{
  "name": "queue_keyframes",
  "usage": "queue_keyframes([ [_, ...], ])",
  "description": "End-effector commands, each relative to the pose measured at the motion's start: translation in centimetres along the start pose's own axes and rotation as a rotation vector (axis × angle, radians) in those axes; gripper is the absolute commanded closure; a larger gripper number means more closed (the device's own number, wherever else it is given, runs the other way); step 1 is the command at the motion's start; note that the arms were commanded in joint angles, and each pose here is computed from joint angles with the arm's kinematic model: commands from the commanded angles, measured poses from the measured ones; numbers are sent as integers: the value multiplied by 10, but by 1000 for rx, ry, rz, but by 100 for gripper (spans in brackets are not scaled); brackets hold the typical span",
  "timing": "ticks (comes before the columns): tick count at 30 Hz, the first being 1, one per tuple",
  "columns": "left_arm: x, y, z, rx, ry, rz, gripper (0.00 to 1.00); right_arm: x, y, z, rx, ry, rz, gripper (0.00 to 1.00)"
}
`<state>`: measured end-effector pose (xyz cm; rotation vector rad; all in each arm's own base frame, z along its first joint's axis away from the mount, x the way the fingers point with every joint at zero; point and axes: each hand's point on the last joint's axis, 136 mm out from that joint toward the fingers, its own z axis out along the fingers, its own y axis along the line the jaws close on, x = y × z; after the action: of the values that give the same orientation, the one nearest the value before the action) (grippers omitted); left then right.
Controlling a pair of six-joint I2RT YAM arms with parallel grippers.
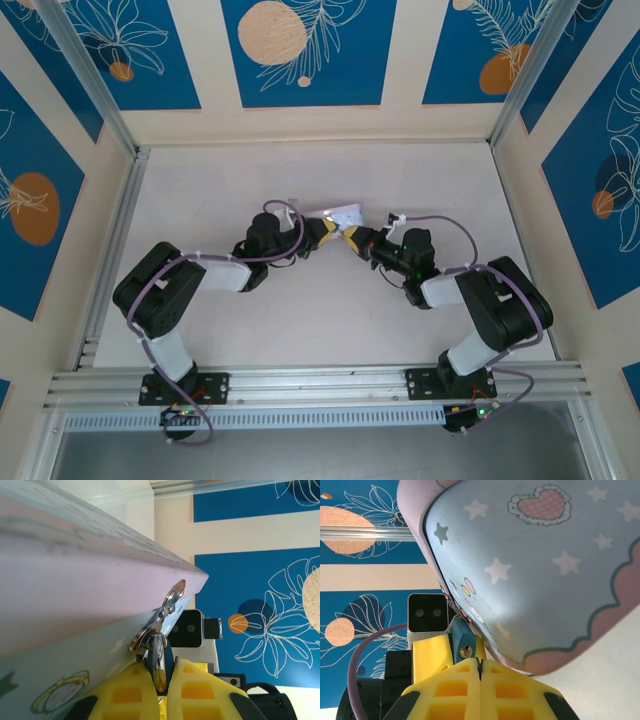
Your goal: Unlock the padlock with the key
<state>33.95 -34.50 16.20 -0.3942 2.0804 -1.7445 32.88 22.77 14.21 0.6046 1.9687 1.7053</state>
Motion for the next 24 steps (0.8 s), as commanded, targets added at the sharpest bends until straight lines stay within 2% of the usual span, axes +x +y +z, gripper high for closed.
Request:
queue_keyframes([
  [1,19,-49,4,171,55,70,100,2,13,12,-50,7,-45,100],
  [17,25,-37,4,135,74,67,100,-15,14,6,45,12,-251,100],
  [24,25,-37,4,137,74,68,100,-23,12,4,58,12,-255,100],
])
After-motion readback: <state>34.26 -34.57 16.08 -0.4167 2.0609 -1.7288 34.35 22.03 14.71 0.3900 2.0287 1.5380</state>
